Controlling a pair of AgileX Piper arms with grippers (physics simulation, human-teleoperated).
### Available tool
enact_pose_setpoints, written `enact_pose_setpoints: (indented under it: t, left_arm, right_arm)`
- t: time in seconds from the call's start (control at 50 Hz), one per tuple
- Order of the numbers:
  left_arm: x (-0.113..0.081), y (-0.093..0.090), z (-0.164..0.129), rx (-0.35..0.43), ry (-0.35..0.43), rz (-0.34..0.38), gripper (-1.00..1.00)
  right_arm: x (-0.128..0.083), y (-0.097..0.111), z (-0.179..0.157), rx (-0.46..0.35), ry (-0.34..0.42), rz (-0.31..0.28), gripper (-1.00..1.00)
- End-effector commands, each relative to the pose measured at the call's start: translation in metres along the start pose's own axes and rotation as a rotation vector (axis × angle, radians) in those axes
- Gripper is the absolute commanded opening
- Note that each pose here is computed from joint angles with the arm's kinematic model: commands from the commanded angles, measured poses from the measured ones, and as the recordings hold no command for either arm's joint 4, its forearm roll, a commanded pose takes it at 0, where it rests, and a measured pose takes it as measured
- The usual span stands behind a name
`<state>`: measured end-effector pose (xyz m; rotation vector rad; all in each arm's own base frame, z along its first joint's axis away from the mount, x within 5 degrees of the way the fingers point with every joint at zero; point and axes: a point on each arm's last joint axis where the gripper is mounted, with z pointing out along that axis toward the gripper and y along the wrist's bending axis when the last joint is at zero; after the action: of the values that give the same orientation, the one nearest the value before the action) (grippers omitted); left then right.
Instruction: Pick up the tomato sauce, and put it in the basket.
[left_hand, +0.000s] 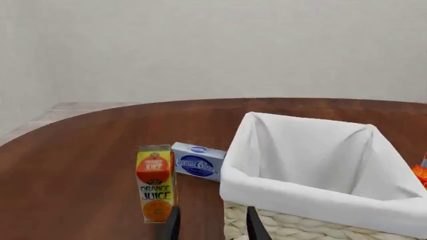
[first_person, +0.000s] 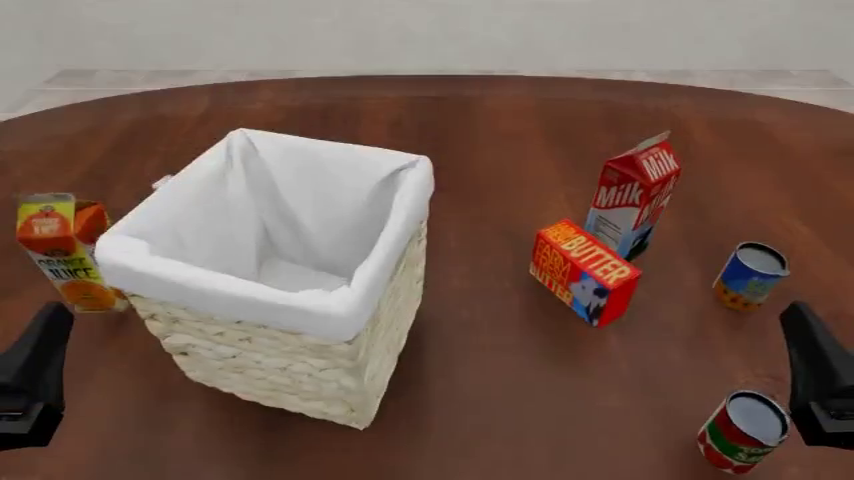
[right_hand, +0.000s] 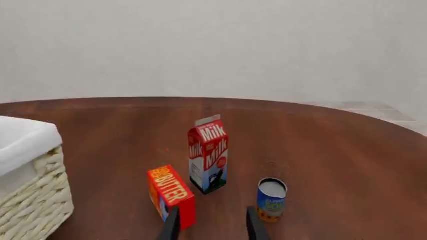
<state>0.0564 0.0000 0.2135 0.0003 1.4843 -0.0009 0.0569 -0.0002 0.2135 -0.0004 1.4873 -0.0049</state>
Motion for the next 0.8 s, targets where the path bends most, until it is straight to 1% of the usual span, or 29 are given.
enact_pose_setpoints:
  t: [0.02, 0.52, 0.54, 0.56, 0.6, 0.62, 0.64, 0.66, 0.68, 0.7, 0.72, 0.76, 0.78, 0.8]
  left_arm:
    - [-0.001, 0.0, 0.0, -0.001, 0.0, 0.001, 1.0]
    - [-0.001, 0.0, 0.0, -0.001, -0.001, 0.002, 1.0]
    - [-0.001, 0.001, 0.0, -0.025, -0.001, 0.003, 1.0]
    - [-0.001, 0.001, 0.0, -0.011, -0.001, 0.003, 1.0]
    - [-0.001, 0.001, 0.0, -0.01, -0.001, 0.003, 1.0]
    - [0.0, 0.001, 0.0, -0.01, -0.001, 0.003, 1.0]
    - [0.0, 0.001, 0.0, -0.01, -0.001, 0.003, 1.0]
    - [0.0, 0.001, 0.0, -0.01, -0.001, 0.003, 1.0]
    - [-0.001, 0.001, 0.0, -0.01, -0.001, 0.003, 1.0]
    - [-0.001, 0.001, 0.0, -0.01, -0.001, 0.004, 1.0]
    - [-0.001, 0.001, 0.0, -0.01, -0.003, 0.006, 1.0]
    - [-0.001, 0.001, 0.0, -0.01, -0.002, 0.005, 1.0]
    - [-0.001, 0.001, 0.0, -0.01, -0.002, 0.005, 1.0]
    - [-0.001, 0.001, 0.0, -0.01, -0.002, 0.005, 1.0]
  right_arm:
    - [-0.001, 0.0, 0.0, -0.003, -0.002, 0.004, 1.0]
    - [-0.001, 0.0, 0.001, -0.004, -0.002, 0.005, 1.0]
    - [-0.002, 0.0, 0.001, -0.004, -0.002, 0.004, 1.0]
    - [-0.002, 0.0, 0.0, -0.001, -0.003, -0.001, 1.0]
    - [-0.001, 0.0, 0.002, -0.006, 0.006, 0.003, 1.0]
    - [0.001, 0.0, 0.011, -0.004, 0.062, 0.076, 1.0]
    - [0.001, 0.0, 0.012, -0.004, 0.062, 0.076, 1.0]
    - [-0.008, 0.001, 0.011, -0.01, 0.064, 0.081, 1.0]
    - [-0.017, 0.001, 0.009, -0.016, 0.055, 0.061, 1.0]
    - [-0.024, 0.001, 0.009, -0.017, 0.061, 0.064, 1.0]
    - [-0.026, 0.001, 0.012, -0.02, 0.082, 0.078, 1.0]
    - [-0.042, 0.002, 0.01, -0.024, 0.087, 0.075, 1.0]
    - [-0.051, 0.003, 0.012, -0.04, 0.129, 0.104, 1.0]
    - [-0.055, 0.003, 0.011, -0.046, 0.129, 0.105, 1.0]
